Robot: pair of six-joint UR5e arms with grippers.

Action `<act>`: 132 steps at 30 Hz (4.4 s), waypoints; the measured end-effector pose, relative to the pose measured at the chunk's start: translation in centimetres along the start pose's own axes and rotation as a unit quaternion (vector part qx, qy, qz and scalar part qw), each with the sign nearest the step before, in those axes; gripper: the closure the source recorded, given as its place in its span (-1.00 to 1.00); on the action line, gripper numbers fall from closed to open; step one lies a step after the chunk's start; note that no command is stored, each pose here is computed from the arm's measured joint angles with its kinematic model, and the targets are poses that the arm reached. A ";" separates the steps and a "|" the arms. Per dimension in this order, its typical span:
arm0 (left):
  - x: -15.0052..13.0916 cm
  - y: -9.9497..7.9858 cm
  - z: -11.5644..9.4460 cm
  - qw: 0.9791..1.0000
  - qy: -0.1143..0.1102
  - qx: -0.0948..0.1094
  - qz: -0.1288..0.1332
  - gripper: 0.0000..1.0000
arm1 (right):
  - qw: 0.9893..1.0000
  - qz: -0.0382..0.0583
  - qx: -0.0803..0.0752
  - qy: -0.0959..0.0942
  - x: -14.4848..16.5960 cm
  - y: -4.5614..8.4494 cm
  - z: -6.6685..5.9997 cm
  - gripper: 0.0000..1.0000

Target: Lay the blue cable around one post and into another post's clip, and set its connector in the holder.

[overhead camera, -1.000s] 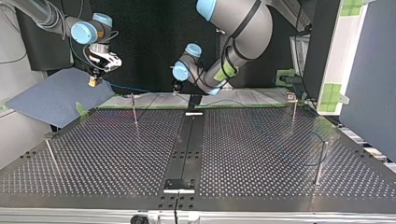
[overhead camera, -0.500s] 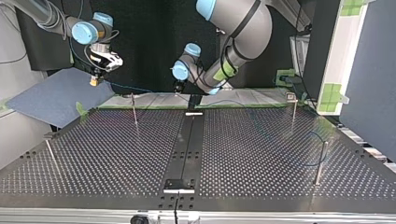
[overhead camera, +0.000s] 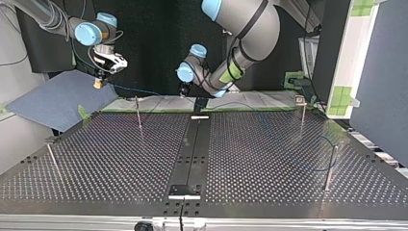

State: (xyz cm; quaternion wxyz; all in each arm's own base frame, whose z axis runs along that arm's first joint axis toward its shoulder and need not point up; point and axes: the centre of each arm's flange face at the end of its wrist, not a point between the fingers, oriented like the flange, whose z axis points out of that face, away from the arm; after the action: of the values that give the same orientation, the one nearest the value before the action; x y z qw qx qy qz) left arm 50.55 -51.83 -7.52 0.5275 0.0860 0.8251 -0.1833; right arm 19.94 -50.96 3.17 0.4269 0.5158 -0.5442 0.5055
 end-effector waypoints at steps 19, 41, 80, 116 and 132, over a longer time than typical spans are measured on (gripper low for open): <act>0.2 0.4 0.1 1.000 0.003 -0.004 0.000 0.18 | 1.000 -0.006 0.011 -0.003 -0.2 -1.2 -0.5 1.00; 1.0 1.3 -0.1 1.000 0.018 -0.020 0.003 0.23 | 1.000 -0.016 0.025 -0.004 -0.3 -2.5 -1.0 1.00; 1.7 2.6 1.0 0.998 0.034 -0.042 0.015 0.66 | 0.999 -0.016 0.033 -0.001 -0.2 -2.8 -0.9 1.00; 1.8 2.2 0.8 0.998 0.034 -0.040 0.019 0.97 | 0.999 -0.014 0.032 0.005 -0.1 -2.7 -0.7 1.00; -2.2 -2.2 -0.6 0.999 0.004 -0.013 0.045 0.97 | 1.000 -0.004 0.021 0.003 0.2 -1.8 -0.4 1.00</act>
State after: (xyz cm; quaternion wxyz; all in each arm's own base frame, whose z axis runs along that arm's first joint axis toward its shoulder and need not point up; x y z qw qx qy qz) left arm 50.25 -53.48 -4.86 0.5326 0.1173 0.8249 -0.1486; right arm 21.68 -50.51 3.59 0.4194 0.5253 -0.5301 0.5169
